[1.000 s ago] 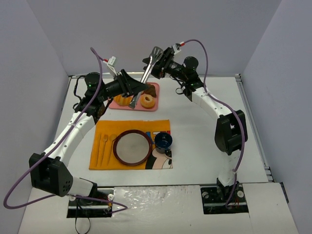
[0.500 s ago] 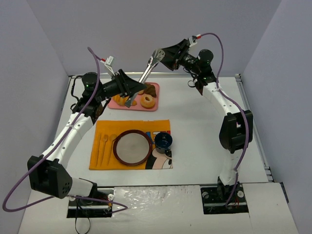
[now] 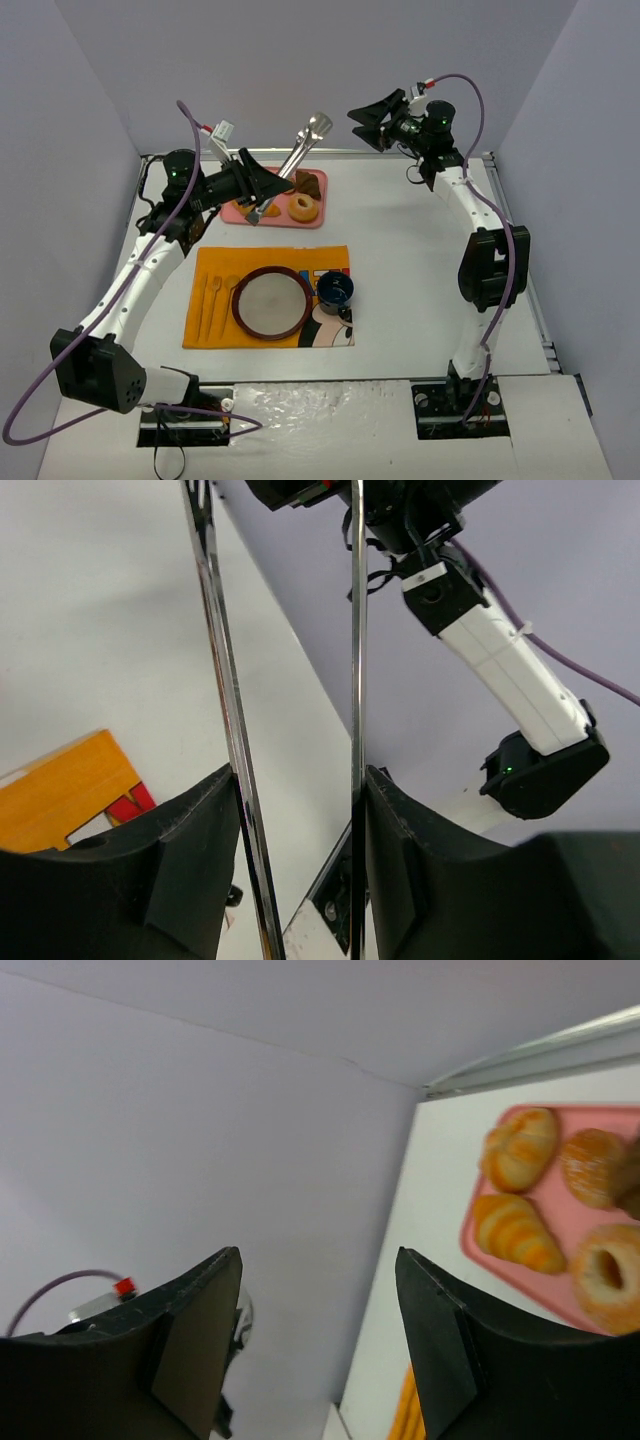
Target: Place the bread
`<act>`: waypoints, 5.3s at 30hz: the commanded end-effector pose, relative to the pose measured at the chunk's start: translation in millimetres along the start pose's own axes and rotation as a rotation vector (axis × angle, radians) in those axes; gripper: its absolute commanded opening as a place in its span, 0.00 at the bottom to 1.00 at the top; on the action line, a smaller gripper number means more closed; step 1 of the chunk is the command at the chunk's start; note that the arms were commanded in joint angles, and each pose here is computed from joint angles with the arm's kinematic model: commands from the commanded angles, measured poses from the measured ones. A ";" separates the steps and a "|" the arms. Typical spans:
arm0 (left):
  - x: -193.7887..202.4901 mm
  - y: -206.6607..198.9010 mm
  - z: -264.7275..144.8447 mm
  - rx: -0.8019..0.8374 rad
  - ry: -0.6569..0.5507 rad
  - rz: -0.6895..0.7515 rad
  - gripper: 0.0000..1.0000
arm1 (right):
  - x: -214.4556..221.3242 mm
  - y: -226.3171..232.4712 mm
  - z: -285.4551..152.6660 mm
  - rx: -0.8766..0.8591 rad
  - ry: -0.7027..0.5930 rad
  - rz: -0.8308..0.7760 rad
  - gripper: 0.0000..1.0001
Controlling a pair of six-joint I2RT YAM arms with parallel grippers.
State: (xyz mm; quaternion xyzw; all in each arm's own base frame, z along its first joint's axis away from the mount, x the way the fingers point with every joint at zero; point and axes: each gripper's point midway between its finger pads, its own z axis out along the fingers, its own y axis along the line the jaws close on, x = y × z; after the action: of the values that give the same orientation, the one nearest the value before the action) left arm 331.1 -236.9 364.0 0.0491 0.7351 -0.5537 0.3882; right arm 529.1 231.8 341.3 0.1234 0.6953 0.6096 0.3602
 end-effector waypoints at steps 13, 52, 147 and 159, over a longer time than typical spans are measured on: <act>-14.9 62.1 -46.4 -0.517 0.050 0.218 0.49 | 87.4 -32.3 -53.9 0.343 0.097 -0.261 0.60; -10.6 182.9 -26.5 -1.047 0.274 0.271 0.48 | 182.5 -99.8 -98.0 0.573 0.246 -0.352 0.57; -66.5 171.9 39.3 -1.043 0.204 0.397 0.00 | 188.9 -153.1 -131.4 0.751 0.221 -0.407 0.75; -38.4 95.6 -30.0 -1.047 0.183 0.403 0.00 | 159.9 -152.8 -117.9 0.798 0.109 -0.402 0.81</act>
State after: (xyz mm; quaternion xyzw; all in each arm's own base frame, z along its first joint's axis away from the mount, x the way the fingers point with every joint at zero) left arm 427.7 -175.2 251.6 0.0577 0.9425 -0.0090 0.3292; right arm 349.1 203.4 108.6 0.0569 0.9282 0.2110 0.3010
